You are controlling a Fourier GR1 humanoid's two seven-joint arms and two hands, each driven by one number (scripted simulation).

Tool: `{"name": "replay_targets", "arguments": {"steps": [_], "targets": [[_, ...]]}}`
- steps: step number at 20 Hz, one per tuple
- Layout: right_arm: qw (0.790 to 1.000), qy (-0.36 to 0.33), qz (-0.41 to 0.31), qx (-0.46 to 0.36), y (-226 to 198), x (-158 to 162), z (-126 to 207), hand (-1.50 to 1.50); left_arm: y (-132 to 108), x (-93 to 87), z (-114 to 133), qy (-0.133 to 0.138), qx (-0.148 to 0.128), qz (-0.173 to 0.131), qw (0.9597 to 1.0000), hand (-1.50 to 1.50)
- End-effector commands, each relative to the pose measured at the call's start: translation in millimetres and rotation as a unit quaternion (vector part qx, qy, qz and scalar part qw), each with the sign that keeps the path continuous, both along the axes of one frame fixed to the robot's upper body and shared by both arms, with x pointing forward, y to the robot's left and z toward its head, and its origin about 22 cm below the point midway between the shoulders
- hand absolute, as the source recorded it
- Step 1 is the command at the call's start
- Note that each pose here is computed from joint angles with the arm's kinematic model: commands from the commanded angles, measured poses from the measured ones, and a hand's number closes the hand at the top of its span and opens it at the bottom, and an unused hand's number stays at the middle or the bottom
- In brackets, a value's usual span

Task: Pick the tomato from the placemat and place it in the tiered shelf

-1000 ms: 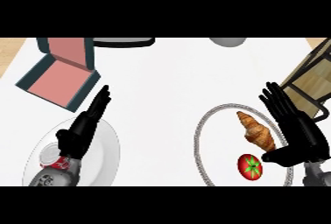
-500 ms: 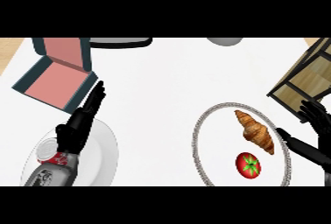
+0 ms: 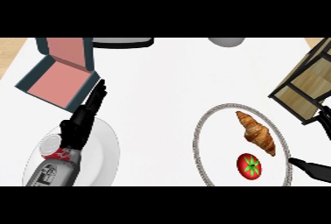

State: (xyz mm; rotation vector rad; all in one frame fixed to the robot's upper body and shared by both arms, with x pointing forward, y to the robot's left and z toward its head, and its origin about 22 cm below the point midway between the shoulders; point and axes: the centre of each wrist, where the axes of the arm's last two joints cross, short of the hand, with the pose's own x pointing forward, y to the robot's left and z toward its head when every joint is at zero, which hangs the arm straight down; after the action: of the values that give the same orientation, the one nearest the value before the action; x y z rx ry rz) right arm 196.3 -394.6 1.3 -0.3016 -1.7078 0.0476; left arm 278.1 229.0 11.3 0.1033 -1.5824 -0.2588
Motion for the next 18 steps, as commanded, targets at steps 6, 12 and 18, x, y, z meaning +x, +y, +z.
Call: {"name": "replay_targets", "arguments": {"steps": [6, 12, 18], "targets": [[0.983, 0.082, 0.086, -0.139, 9, 4, 97, -1.50, -3, 0.0, -3, 0.015, -0.001, 0.009, 0.9999, 0.00], [0.936, 0.170, 0.151, -0.270, 38, -8, 127, -1.50, -2, 6.4, 10, 0.006, 0.004, 0.005, 1.0000, 0.00], [0.887, 0.217, 0.147, -0.380, 72, -13, 160, -1.50, -17, -1.4, -2, 0.010, 0.004, 0.011, 0.9999, 0.00]]}}
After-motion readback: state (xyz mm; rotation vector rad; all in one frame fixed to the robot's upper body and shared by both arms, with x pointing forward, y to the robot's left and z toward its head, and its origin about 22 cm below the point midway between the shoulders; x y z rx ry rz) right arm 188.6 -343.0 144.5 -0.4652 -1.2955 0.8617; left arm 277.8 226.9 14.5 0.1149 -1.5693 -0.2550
